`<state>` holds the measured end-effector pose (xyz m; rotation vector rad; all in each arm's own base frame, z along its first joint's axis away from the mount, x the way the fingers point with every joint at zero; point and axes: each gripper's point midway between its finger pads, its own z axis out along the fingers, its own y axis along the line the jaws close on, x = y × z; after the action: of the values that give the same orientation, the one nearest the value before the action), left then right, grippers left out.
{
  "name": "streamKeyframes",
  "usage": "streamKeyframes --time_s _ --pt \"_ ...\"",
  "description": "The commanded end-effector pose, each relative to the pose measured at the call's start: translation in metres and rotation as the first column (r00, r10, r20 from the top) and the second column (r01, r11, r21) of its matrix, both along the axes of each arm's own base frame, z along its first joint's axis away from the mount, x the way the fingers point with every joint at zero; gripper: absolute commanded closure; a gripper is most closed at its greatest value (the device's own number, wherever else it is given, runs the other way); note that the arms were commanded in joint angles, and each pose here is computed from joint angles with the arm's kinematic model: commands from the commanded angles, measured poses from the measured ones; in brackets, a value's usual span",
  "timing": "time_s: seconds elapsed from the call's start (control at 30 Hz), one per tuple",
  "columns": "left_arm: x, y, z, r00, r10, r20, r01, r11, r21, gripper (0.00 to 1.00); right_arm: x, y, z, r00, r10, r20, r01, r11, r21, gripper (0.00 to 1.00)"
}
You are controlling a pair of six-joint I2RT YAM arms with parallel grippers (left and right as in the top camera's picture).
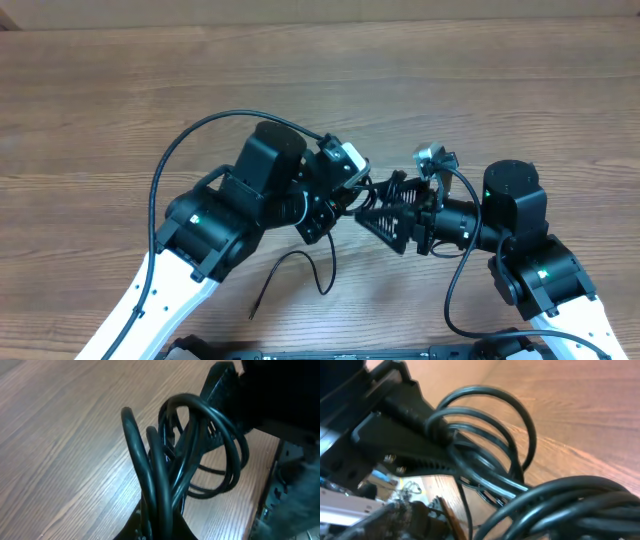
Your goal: Untangle cables
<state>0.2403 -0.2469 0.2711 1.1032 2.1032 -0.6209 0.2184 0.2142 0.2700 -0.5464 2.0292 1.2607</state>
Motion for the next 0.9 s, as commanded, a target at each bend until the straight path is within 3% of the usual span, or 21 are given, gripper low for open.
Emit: streamKeyframes --time_s 0.0,0.17,0.2,0.33,0.47,0.7,0.87 --pt "-0.004 -0.007 0.014 0.999 -0.04 0.036 0.041 0.999 -0.027 0.96 0.0 0.0 0.004 1.0 -0.004 0.019 0.004 1.0 0.001 0.48" --pt "0.004 -0.001 0.012 0.999 0.026 0.031 -0.025 1.0 -0.012 0.96 -0.001 0.0 0.002 1.0 -0.004 0.012 0.004 1.0 -0.002 0.93" --pt "0.006 0.001 0.011 0.998 0.057 0.025 -0.057 0.998 -0.008 0.96 -0.001 0.0 0.002 1.0 -0.004 0.01 0.004 1.0 -0.002 0.96" --pt "0.017 0.011 0.009 0.985 0.172 0.008 -0.172 0.985 0.004 0.96 -0.006 0.001 0.003 1.0 0.021 -0.001 -0.021 1.0 0.008 0.96" --pt "0.034 0.029 0.007 0.925 0.379 -0.027 -0.379 0.925 0.006 0.95 -0.02 0.007 0.008 0.99 0.127 0.058 -0.128 0.991 0.022 0.96" --pt "0.044 0.044 0.005 0.83 0.538 -0.143 -0.548 0.836 -0.036 0.96 -0.044 0.014 0.022 0.936 0.295 0.19 -0.309 0.95 0.046 0.96" --pt "0.051 0.055 0.004 0.751 0.62 -0.228 -0.646 0.762 -0.056 0.96 -0.063 0.017 0.037 0.854 0.402 0.331 -0.444 0.894 0.058 0.96"
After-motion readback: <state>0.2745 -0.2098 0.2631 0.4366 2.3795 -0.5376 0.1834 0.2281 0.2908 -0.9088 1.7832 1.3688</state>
